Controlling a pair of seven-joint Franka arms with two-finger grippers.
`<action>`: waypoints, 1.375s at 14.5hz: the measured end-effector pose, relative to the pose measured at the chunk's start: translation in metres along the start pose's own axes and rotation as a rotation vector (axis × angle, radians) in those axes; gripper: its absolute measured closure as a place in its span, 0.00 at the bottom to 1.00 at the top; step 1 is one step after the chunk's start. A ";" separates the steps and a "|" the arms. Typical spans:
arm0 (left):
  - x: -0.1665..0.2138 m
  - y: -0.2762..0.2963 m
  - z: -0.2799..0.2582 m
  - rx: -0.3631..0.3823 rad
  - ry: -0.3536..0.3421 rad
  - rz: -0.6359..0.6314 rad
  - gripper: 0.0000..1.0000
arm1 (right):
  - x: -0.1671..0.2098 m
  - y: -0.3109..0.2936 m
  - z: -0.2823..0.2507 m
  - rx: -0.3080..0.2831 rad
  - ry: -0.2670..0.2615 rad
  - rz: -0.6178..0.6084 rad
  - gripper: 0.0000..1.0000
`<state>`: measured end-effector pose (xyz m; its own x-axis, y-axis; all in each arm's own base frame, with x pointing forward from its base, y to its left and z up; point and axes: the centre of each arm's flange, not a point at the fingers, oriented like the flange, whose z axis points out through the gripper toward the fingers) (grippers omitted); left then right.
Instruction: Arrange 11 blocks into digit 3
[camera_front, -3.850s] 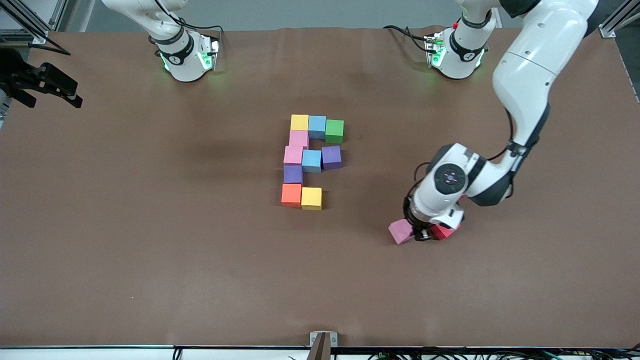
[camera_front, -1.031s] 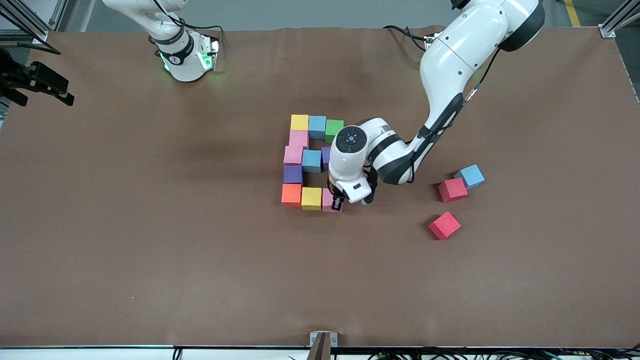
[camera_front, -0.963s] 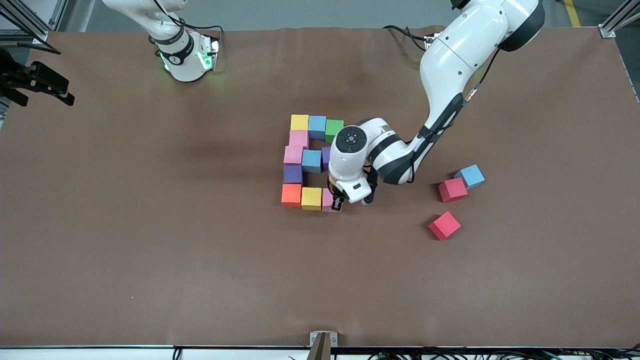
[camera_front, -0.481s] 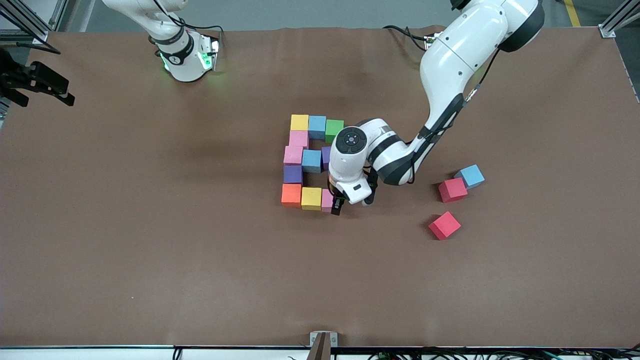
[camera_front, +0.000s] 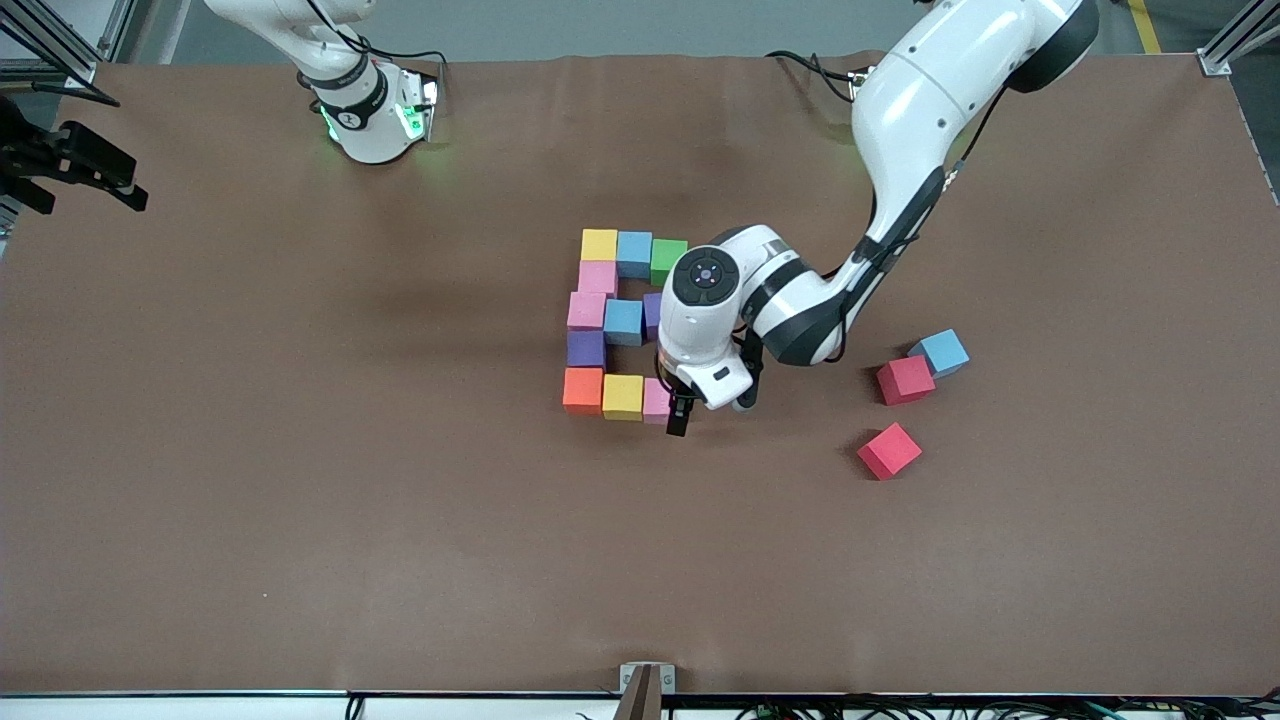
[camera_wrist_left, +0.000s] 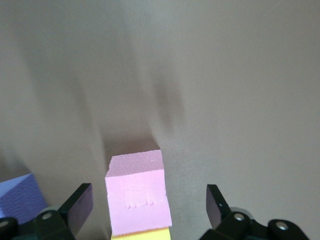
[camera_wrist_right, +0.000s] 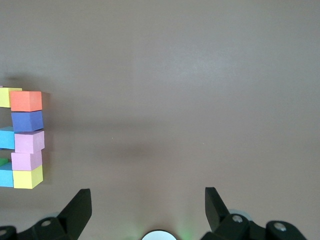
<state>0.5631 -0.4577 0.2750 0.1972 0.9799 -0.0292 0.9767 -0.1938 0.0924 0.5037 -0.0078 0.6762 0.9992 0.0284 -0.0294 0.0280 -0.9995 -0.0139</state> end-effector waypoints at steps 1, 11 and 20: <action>0.010 0.004 -0.014 0.013 -0.002 0.041 0.00 | 0.000 0.000 -0.001 -0.003 0.003 -0.017 0.00; 0.195 0.016 -0.079 0.091 -0.011 0.837 0.00 | 0.000 0.000 -0.007 -0.015 0.018 -0.049 0.00; 0.304 0.007 -0.145 0.182 -0.019 1.313 0.00 | 0.000 0.000 -0.006 -0.015 0.017 -0.005 0.00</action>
<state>0.6173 -0.1543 0.4107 0.9976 0.0600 -0.0351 0.0574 -0.9958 -0.0711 0.5039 -0.0076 0.6826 0.9994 0.0329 -0.0123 0.0329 -0.9995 0.0014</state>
